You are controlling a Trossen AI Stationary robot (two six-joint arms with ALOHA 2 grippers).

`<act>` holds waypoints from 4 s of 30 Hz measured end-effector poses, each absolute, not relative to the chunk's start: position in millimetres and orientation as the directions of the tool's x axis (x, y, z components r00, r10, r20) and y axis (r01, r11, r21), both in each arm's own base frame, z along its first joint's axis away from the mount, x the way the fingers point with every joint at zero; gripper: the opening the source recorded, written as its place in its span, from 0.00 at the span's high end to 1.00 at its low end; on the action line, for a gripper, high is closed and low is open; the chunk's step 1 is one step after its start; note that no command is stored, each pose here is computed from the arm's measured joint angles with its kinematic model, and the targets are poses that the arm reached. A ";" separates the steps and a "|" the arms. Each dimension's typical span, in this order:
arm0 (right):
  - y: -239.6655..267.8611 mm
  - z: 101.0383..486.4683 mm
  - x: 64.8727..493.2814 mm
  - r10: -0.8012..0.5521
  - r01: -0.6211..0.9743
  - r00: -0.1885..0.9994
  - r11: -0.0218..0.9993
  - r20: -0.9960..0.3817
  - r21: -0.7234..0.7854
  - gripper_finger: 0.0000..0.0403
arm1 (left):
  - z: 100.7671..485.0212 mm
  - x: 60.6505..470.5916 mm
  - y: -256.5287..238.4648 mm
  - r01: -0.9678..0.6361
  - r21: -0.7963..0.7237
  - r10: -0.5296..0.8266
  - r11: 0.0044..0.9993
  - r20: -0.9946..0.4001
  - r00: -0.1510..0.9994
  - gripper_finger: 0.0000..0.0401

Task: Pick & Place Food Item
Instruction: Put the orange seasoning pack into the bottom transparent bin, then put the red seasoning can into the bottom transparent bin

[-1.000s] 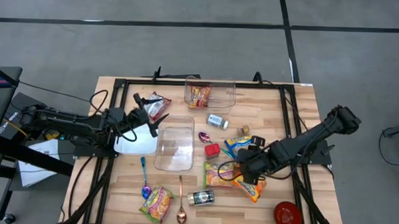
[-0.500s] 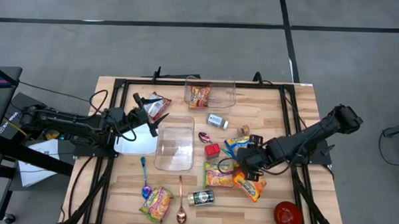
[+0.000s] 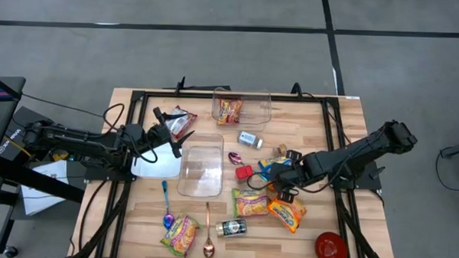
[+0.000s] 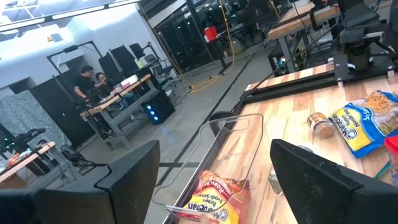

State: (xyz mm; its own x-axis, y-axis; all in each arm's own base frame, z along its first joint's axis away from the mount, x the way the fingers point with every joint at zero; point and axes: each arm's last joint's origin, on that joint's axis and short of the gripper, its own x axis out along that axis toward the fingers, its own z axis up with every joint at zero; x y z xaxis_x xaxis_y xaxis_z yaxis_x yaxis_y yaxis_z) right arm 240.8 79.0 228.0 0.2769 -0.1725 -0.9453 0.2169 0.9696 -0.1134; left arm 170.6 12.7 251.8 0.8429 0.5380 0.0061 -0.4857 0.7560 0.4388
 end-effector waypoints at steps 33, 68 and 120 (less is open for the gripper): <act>-15.6 340.5 366.7 -0.219 0.069 0.648 0.971 -0.730 -0.230 1.00 | 252.9 170.6 12.8 -0.488 0.446 0.538 0.750 0.016 0.843 0.26; -30.2 269.5 446.3 -0.237 -0.041 0.564 0.949 -0.791 -0.313 1.00 | 249.6 170.7 12.7 -0.472 0.461 0.538 0.752 -0.014 0.843 0.26; -50.6 244.6 455.1 -0.311 -0.052 0.507 0.920 -0.804 -0.389 0.74 | 249.4 170.7 12.7 -0.471 0.462 0.538 0.752 -0.015 0.843 0.26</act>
State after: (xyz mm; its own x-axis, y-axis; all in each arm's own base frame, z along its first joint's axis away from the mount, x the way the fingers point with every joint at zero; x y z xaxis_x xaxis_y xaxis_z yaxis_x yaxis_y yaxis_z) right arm 455.1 -50.6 244.6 0.5071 -0.3113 -0.8037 -0.0517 0.9198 -0.3889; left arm 170.7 12.7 249.4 0.8430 0.5376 -0.0151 -0.4711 0.7517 0.4616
